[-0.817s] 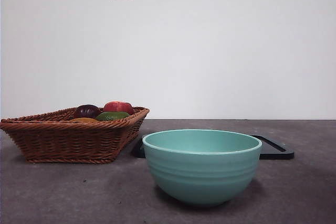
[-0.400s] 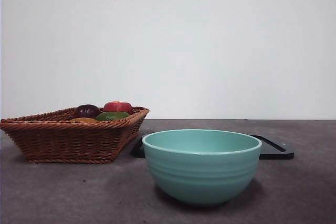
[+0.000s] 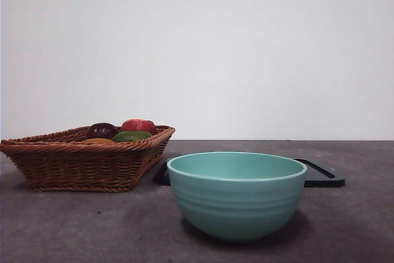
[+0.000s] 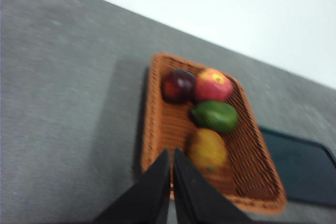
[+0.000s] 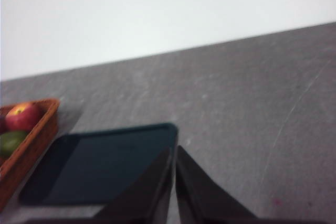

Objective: Pick up the wifruite, put it on the bowl, pick up the plate, put it on desk

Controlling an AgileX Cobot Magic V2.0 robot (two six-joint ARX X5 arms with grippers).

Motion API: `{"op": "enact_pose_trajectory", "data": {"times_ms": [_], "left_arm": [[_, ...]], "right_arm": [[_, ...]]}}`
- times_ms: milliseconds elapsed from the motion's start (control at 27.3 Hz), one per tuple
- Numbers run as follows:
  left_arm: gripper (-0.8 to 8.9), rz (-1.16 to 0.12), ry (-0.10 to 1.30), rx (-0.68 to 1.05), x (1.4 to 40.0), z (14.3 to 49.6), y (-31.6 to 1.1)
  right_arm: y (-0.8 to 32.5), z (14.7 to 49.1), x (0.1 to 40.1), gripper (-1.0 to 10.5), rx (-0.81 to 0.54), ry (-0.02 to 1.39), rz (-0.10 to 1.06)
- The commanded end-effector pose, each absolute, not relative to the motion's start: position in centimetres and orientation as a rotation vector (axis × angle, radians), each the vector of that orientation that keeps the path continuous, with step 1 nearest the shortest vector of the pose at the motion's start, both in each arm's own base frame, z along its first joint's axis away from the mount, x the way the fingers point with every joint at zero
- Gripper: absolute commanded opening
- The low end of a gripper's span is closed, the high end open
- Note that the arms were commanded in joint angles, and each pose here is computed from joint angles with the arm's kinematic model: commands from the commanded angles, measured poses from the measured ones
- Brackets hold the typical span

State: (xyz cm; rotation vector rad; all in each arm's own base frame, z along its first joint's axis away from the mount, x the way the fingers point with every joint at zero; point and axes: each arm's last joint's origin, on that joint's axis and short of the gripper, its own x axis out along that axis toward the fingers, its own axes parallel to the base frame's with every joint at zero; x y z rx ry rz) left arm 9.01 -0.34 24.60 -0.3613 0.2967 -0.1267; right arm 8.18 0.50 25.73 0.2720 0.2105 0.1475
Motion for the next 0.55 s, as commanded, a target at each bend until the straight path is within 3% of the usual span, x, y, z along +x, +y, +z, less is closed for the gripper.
{"op": "enact_pose_trajectory", "data": {"times_ms": [37, 330, 550], "left_arm": [[0.1, -0.19, 0.319, -0.3, 9.2, 26.2, -0.5], [0.1, -0.352, 0.441, -0.262, 10.1, 29.7, -1.1], [0.1, -0.498, 0.574, -0.233, 10.8, 32.2, -2.3]], "right_arm": [[0.6, 27.2, 8.4, 0.1, 0.234, 0.286, 0.167], [1.1, 31.1, 9.7, 0.1, 0.182, 0.527, 0.289], [2.5, 34.0, 10.9, 0.1, 0.131, 0.656, 0.444]]}}
